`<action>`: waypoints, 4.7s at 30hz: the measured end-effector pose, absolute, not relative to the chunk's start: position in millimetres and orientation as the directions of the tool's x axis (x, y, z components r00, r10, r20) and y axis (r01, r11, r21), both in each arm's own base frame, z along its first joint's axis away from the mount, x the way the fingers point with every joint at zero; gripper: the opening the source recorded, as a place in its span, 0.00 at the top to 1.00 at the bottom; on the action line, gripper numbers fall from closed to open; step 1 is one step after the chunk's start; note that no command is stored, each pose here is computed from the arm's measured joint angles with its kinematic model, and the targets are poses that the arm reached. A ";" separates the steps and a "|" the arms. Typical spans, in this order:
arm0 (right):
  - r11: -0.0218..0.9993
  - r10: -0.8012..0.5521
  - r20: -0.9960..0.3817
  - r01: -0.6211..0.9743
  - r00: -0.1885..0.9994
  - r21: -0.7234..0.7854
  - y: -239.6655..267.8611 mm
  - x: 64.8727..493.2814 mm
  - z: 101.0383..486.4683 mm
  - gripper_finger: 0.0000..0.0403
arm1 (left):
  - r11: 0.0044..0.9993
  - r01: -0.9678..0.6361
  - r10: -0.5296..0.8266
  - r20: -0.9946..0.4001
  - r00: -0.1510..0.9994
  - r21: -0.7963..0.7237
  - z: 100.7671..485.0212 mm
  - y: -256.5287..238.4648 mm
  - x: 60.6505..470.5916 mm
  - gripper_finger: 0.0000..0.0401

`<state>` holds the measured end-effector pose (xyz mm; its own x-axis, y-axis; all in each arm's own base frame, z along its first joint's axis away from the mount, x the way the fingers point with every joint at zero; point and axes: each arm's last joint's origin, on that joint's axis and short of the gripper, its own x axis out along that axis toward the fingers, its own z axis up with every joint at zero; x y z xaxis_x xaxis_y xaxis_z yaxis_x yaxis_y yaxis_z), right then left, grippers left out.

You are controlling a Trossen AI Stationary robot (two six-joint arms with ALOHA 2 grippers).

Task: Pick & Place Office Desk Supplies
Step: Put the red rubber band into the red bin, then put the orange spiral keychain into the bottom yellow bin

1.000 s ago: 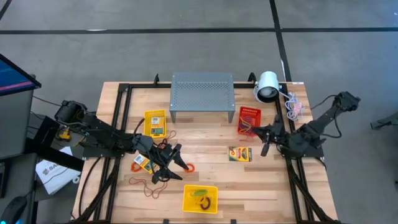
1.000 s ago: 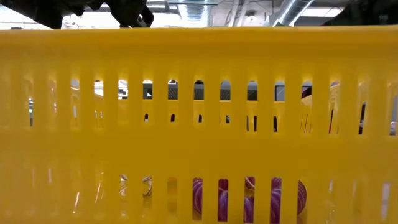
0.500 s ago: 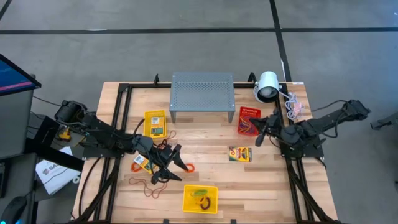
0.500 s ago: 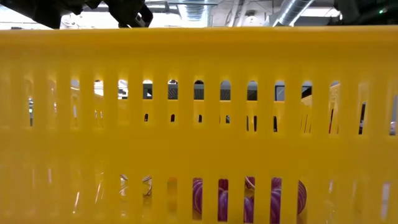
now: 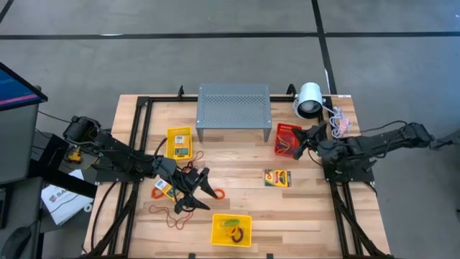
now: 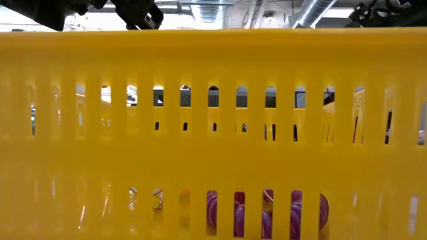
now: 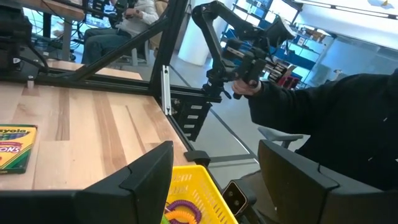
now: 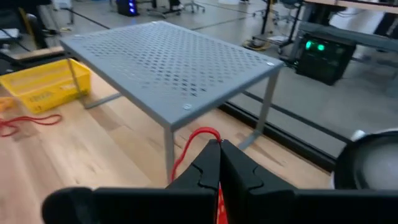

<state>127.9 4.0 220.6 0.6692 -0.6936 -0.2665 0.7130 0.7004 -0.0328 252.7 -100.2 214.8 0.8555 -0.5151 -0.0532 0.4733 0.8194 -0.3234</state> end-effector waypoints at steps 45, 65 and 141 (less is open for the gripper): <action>0.708 -0.461 -0.769 0.706 0.444 -0.017 -33.6 155.0 159.0 1.00 | 0.981 0.147 -0.162 -0.122 0.979 -0.127 208.2 -74.3 261.1 0.42; 0.763 -0.384 -0.781 0.646 0.492 0.031 -40.2 163.3 156.5 0.87 | 0.987 0.104 -0.119 -0.124 0.985 -0.125 208.0 -63.3 263.9 0.42; 0.999 -0.015 -0.267 0.025 0.964 0.036 21.2 246.7 224.3 0.48 | 0.992 0.014 -0.095 -0.665 0.740 -0.126 155.6 -65.8 273.5 0.42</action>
